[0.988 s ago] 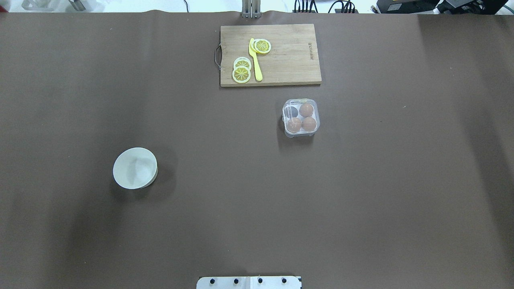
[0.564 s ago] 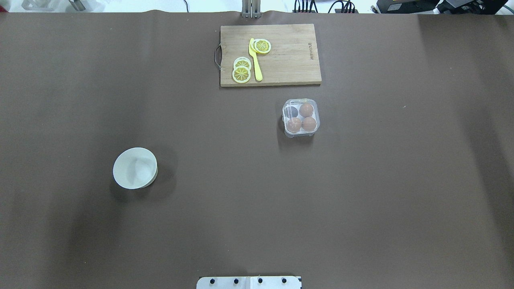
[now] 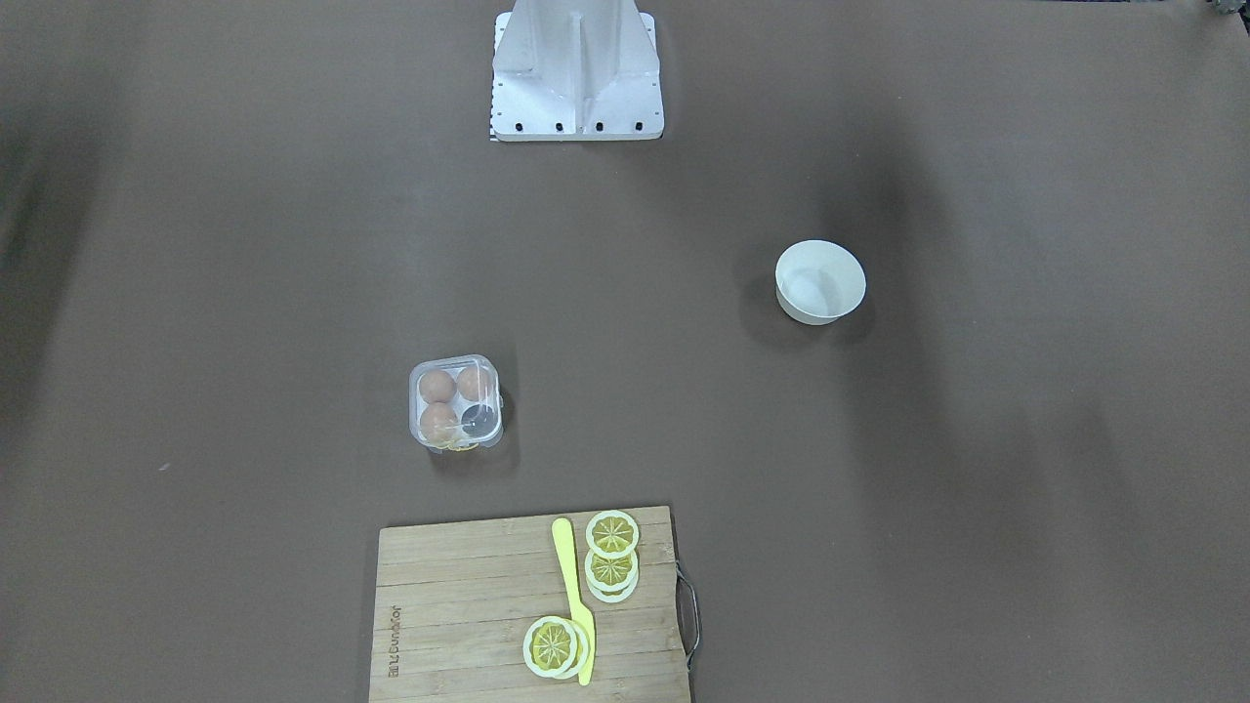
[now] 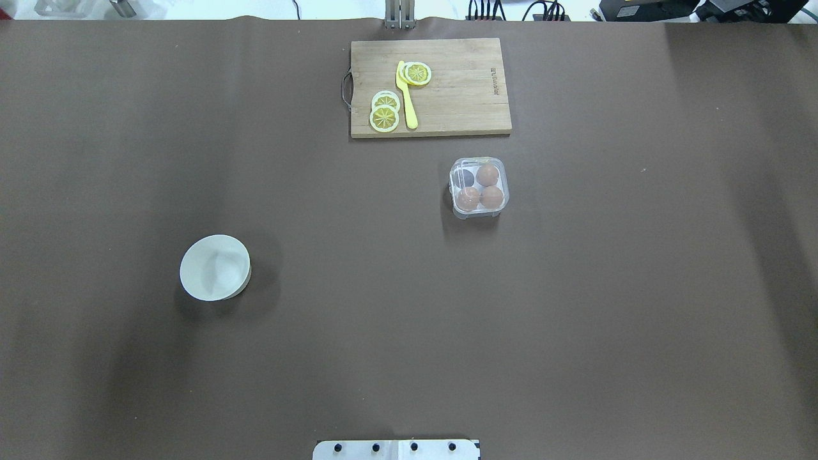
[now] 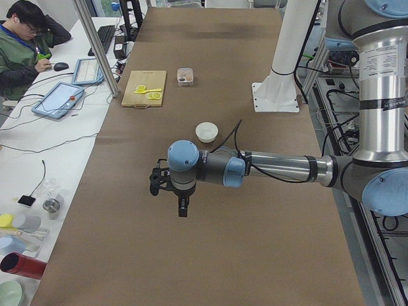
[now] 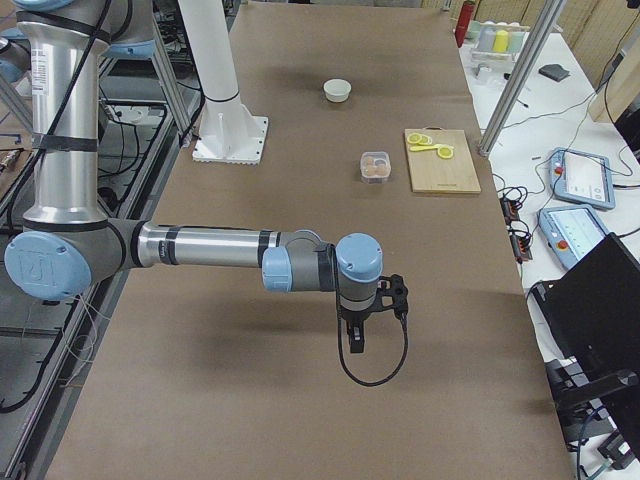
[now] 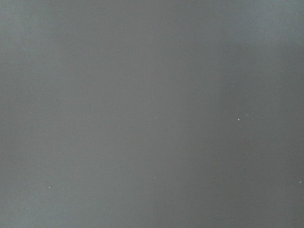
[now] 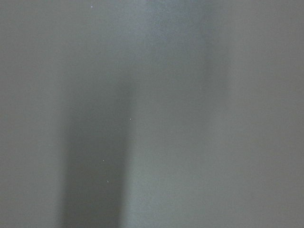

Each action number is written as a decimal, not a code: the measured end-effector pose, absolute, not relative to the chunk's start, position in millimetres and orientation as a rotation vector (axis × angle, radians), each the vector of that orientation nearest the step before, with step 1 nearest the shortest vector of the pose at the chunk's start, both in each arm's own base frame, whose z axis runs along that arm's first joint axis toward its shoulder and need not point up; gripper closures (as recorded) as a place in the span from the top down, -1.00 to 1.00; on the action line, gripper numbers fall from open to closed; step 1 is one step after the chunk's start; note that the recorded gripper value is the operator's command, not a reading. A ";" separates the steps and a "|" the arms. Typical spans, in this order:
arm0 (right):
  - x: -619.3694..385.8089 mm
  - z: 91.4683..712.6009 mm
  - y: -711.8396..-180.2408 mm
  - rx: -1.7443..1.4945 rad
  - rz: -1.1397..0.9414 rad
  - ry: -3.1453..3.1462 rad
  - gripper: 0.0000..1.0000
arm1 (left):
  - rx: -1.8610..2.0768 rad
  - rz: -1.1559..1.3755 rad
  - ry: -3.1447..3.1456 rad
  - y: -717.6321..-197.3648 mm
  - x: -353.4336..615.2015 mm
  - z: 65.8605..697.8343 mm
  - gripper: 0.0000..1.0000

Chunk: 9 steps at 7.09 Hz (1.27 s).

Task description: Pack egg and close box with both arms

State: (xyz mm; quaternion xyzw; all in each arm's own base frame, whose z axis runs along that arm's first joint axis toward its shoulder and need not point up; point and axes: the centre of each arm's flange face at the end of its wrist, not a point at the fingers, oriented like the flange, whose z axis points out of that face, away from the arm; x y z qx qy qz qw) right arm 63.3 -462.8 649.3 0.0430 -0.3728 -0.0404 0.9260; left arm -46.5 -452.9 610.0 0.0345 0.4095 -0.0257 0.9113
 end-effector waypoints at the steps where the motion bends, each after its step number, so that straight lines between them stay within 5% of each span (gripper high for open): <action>1: 63.3 650.1 -461.7 0.087 -0.084 -0.765 1.00 | 0.071 -0.053 0.844 -452.8 -46.5 610.0 0.97; 9: 63.3 651.3 -460.3 0.085 -0.084 -0.765 1.00 | 0.068 -0.054 0.841 -453.2 -46.0 610.6 0.97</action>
